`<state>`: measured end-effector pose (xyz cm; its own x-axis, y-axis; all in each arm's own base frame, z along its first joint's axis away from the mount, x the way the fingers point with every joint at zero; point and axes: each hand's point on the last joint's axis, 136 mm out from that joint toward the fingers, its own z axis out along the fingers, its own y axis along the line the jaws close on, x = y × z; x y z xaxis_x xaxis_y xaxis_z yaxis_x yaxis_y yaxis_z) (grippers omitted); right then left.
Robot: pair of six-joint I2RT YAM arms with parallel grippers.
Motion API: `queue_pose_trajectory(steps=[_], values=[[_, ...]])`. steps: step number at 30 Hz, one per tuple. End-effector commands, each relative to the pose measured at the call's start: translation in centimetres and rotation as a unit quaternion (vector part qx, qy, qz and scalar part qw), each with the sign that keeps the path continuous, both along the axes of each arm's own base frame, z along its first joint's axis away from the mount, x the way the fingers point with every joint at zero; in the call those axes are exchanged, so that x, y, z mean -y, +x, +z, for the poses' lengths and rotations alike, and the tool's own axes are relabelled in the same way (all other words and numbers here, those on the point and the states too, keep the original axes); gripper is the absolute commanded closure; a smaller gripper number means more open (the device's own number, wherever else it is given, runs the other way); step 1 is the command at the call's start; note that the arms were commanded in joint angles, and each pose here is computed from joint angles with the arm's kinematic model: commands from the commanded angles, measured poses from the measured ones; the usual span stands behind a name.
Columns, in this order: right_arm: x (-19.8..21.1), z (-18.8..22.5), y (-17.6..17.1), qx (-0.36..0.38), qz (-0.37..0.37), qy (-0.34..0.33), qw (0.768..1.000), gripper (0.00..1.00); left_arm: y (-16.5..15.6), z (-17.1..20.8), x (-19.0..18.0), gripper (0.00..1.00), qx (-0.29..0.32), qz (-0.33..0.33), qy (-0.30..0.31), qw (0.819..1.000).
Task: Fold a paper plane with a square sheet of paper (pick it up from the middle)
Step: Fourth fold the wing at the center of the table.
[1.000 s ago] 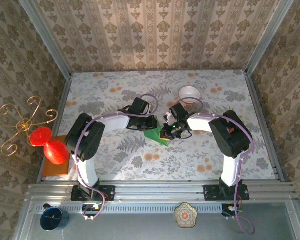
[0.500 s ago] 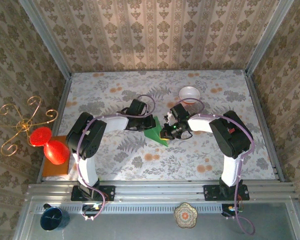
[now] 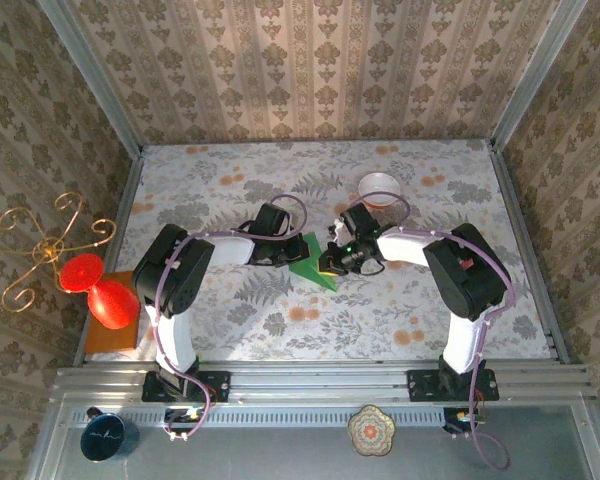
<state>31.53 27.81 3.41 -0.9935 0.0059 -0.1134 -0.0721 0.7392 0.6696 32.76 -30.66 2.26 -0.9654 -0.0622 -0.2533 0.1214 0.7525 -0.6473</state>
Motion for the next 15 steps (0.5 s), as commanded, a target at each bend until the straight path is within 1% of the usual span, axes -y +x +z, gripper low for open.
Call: queue_pose_trajectory(steps=[1,7,15], values=[[-1.0,0.7,1.0,0.012,0.008,0.000,1.000,0.89,-1.0,-3.2,-2.1,0.91,-0.042,0.016,0.046,0.998],[-0.8,-1.3,0.5,-0.007,0.013,-0.023,1.000,0.90,-1.4,-3.6,-2.3,0.91,-0.057,0.016,0.057,0.997],[1.4,-4.1,-1.8,-0.043,0.022,-0.078,0.996,0.90,-1.9,-4.5,-3.1,0.92,-0.083,0.023,0.087,0.992]])
